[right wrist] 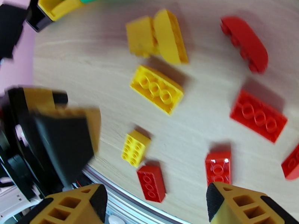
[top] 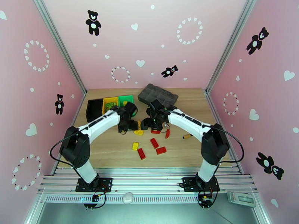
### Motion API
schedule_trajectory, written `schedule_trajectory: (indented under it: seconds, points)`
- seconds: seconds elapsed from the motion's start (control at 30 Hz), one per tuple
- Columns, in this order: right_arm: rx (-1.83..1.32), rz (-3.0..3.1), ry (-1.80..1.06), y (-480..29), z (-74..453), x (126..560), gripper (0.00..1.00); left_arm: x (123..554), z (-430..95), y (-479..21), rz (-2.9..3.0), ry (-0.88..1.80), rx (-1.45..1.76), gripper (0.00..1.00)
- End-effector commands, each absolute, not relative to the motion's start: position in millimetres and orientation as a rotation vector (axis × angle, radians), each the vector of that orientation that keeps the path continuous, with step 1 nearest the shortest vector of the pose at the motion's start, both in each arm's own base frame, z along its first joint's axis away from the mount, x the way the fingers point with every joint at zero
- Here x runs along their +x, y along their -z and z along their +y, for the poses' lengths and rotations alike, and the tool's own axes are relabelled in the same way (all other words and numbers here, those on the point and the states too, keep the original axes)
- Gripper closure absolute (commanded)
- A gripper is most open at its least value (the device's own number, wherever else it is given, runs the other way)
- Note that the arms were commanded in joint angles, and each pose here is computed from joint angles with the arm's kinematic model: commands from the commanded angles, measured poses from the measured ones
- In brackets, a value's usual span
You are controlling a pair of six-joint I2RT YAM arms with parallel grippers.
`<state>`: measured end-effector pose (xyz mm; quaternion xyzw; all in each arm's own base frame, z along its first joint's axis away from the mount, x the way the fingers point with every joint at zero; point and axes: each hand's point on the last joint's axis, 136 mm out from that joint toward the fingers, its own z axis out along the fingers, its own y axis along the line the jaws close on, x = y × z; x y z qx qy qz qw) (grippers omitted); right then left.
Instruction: Sort the legos into containers by color
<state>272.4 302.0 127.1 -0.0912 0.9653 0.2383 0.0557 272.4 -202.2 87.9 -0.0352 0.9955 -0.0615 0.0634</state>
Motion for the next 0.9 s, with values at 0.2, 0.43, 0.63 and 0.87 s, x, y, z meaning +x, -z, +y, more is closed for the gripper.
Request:
schedule_trajectory:
  seconds: [0.2,0.43,0.63,0.87]
  points:
    - [-0.212,2.935,-0.637,-122.4,265.4,242.9,0.24,225.2,-235.4,-63.2,3.032,0.237,-0.036,0.24]
    - [-0.189,2.930,-0.636,-122.4,256.4,231.4,0.24,220.3,-235.0,-42.3,3.056,0.173,-0.035,0.35]
    - [-0.196,2.921,-0.641,-125.6,257.9,229.3,0.24,226.8,-234.0,-33.7,3.063,0.103,-0.036,0.39]
    - [-0.210,2.919,-0.636,-128.4,257.1,228.1,0.24,226.4,-233.3,-20.6,3.087,0.062,-0.043,0.46]
